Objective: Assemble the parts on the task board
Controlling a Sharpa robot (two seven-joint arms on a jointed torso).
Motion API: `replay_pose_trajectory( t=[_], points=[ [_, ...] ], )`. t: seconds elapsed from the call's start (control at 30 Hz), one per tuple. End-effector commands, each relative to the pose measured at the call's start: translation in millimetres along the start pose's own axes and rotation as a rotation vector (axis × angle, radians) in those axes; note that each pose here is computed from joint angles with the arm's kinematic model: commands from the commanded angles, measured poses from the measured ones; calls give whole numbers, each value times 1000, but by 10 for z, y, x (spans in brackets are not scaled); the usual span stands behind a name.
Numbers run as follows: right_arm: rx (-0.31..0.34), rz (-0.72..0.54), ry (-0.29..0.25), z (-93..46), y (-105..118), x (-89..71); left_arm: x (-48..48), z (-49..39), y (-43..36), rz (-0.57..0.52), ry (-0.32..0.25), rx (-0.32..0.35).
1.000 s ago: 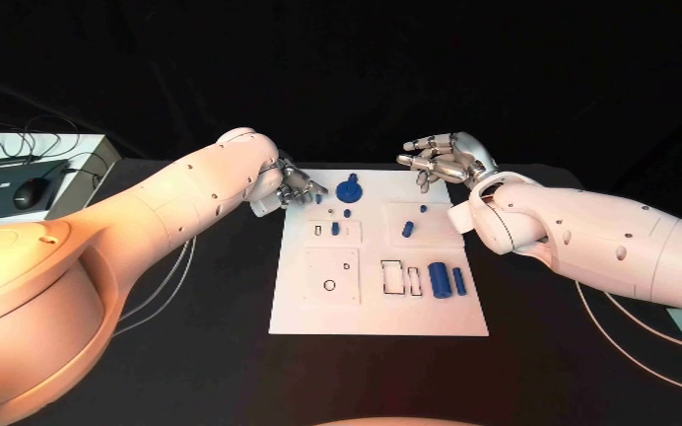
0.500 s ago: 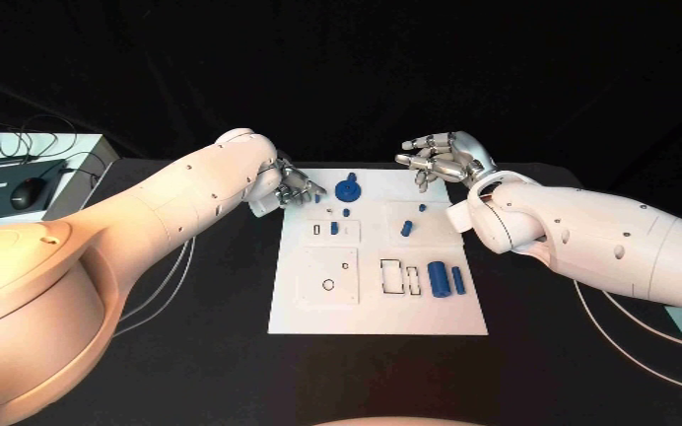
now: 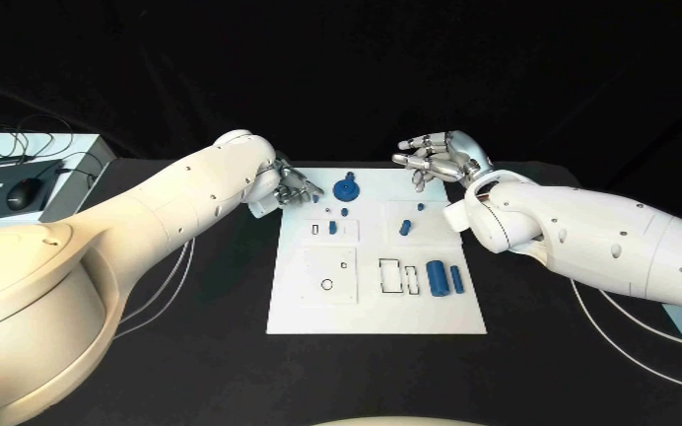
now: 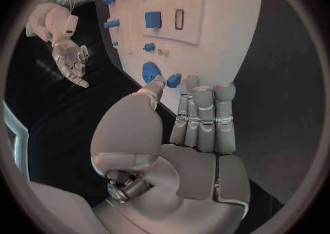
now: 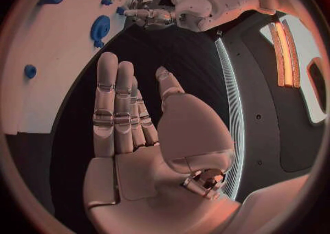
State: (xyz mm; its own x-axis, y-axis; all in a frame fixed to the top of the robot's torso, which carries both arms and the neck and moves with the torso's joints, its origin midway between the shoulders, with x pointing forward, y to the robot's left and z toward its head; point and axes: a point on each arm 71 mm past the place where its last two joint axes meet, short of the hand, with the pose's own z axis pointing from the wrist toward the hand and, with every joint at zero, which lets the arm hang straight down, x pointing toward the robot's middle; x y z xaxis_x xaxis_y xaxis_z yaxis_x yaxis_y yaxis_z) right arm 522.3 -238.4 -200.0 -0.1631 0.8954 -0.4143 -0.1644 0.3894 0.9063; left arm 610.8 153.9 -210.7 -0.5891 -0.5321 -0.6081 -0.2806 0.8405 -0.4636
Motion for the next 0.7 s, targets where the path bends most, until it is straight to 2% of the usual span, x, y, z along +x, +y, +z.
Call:
replay_pose_trajectory(
  t=[0.03, 0.7],
  points=[
    [-15, 2, 5, 4, 22, 8, 13, 4, -18, -12, 1, 16],
    [-13, 2, 7, 10, 24, 14, 48, 4, -53, -32, 26, 32]
  ],
)
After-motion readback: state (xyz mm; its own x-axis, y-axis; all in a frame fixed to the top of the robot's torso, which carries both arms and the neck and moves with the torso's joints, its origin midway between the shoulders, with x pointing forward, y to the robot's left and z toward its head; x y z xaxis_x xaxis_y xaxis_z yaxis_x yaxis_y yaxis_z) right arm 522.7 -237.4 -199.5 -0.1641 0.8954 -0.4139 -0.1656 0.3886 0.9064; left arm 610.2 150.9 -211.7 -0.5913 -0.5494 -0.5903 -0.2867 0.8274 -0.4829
